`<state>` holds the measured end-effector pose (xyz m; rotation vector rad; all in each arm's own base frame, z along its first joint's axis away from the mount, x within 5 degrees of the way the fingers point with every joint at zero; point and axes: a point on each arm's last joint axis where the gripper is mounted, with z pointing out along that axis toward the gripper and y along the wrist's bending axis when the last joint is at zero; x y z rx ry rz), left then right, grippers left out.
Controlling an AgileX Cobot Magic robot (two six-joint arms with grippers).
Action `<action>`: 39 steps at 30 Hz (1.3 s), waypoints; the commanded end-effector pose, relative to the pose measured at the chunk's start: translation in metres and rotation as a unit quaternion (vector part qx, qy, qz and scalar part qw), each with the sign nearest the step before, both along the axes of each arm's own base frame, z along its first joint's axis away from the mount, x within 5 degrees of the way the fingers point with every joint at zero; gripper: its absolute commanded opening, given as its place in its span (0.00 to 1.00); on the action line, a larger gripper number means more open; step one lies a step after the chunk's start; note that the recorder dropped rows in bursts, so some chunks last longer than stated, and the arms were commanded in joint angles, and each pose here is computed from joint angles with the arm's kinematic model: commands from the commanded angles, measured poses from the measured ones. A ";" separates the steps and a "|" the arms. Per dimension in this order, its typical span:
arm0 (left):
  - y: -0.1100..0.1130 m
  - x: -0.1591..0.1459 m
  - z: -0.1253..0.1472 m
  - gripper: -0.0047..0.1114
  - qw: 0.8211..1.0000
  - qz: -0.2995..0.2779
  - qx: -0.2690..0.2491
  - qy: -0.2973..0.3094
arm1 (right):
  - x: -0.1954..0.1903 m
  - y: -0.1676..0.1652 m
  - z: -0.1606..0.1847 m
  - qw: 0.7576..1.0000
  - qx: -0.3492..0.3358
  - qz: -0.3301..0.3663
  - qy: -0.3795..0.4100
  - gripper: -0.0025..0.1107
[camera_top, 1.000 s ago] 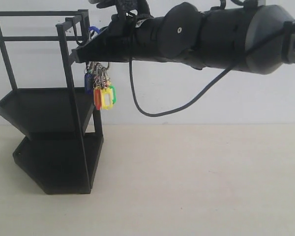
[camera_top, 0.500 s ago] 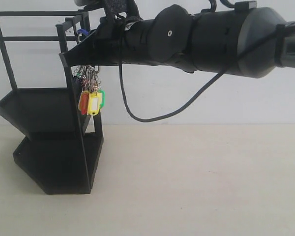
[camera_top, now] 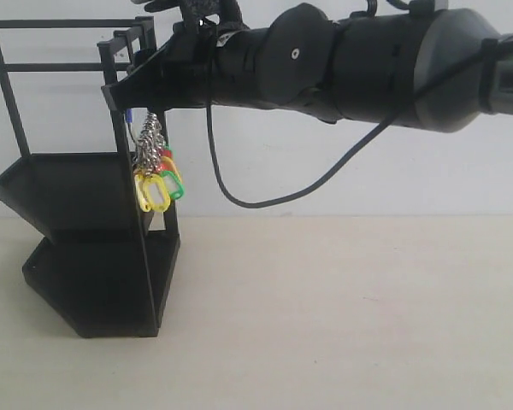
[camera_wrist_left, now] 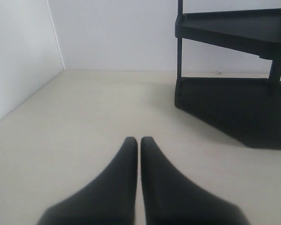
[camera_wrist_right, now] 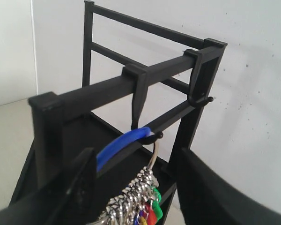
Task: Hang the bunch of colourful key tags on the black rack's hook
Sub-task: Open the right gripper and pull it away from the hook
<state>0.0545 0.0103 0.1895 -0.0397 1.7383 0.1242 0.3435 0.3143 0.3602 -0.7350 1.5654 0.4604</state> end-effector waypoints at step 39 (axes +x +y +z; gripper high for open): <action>0.000 0.000 0.001 0.08 1.000 -0.001 -0.003 -0.002 | -0.119 -0.077 0.031 0.879 -0.182 0.045 0.439 0.02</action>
